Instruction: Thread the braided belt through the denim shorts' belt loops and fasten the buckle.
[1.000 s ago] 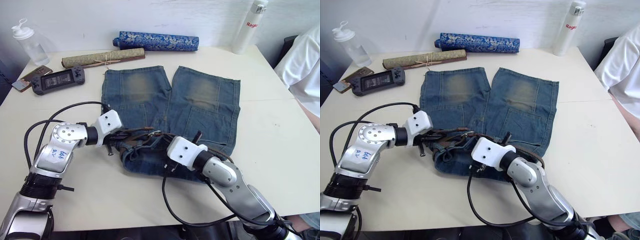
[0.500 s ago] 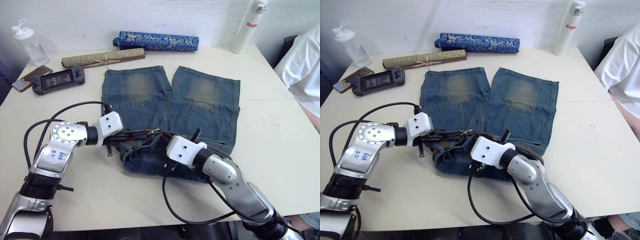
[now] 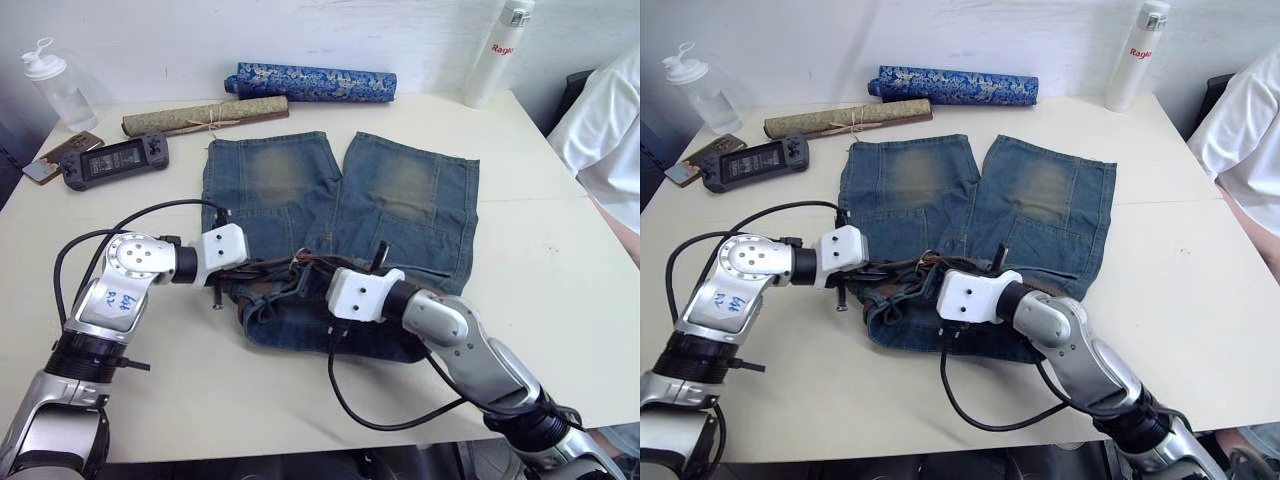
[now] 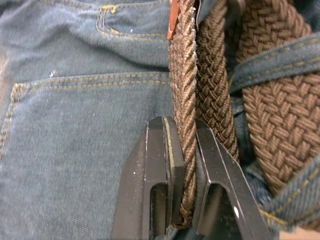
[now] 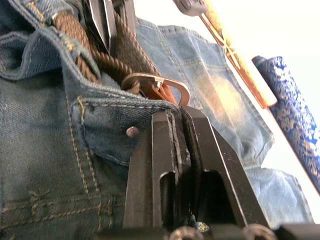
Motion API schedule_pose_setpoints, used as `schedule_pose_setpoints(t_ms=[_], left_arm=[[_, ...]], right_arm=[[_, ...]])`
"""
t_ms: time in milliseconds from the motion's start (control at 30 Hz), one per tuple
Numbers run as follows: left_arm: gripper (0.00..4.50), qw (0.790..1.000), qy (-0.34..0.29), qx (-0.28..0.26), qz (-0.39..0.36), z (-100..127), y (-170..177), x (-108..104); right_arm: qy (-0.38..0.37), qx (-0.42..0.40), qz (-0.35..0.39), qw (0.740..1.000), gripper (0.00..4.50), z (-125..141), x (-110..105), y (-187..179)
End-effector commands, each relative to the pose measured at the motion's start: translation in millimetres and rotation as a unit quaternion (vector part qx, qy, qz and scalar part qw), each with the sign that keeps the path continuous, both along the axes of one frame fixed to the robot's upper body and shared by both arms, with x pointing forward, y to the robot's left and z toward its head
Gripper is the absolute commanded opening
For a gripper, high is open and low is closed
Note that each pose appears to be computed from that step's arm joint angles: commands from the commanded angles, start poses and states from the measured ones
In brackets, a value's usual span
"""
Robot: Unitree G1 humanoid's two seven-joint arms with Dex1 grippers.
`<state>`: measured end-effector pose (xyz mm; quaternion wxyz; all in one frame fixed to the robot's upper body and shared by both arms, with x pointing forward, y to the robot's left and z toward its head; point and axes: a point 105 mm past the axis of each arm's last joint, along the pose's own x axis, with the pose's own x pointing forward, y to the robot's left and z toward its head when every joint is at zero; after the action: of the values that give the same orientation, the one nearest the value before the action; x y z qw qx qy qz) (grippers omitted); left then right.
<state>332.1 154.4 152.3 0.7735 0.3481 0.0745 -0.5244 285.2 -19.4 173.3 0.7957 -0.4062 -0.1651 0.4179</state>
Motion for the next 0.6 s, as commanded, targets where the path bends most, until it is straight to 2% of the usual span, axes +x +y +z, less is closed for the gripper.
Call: schedule_pose_setpoints(t_ms=[33,333,467,600], left_arm=[[0.0,0.999,-0.014,-0.029,-0.009,7,-8,2],[0.0,0.995,-0.035,-0.083,-0.033,14,-34,13],[0.0,0.993,-0.024,-0.098,-0.059,7,-59,13],[0.0,0.992,-0.013,-0.087,-0.086,-5,-74,7]], right_arm=[[-0.031,0.019,0.033,0.999,0.1,16,-8,11],[-0.011,0.02,0.044,0.999,0.1,11,-10,12],[0.052,0.001,0.027,0.998,0.1,-8,-12,2],[0.097,0.006,-0.006,0.995,0.1,-13,-13,-10]])
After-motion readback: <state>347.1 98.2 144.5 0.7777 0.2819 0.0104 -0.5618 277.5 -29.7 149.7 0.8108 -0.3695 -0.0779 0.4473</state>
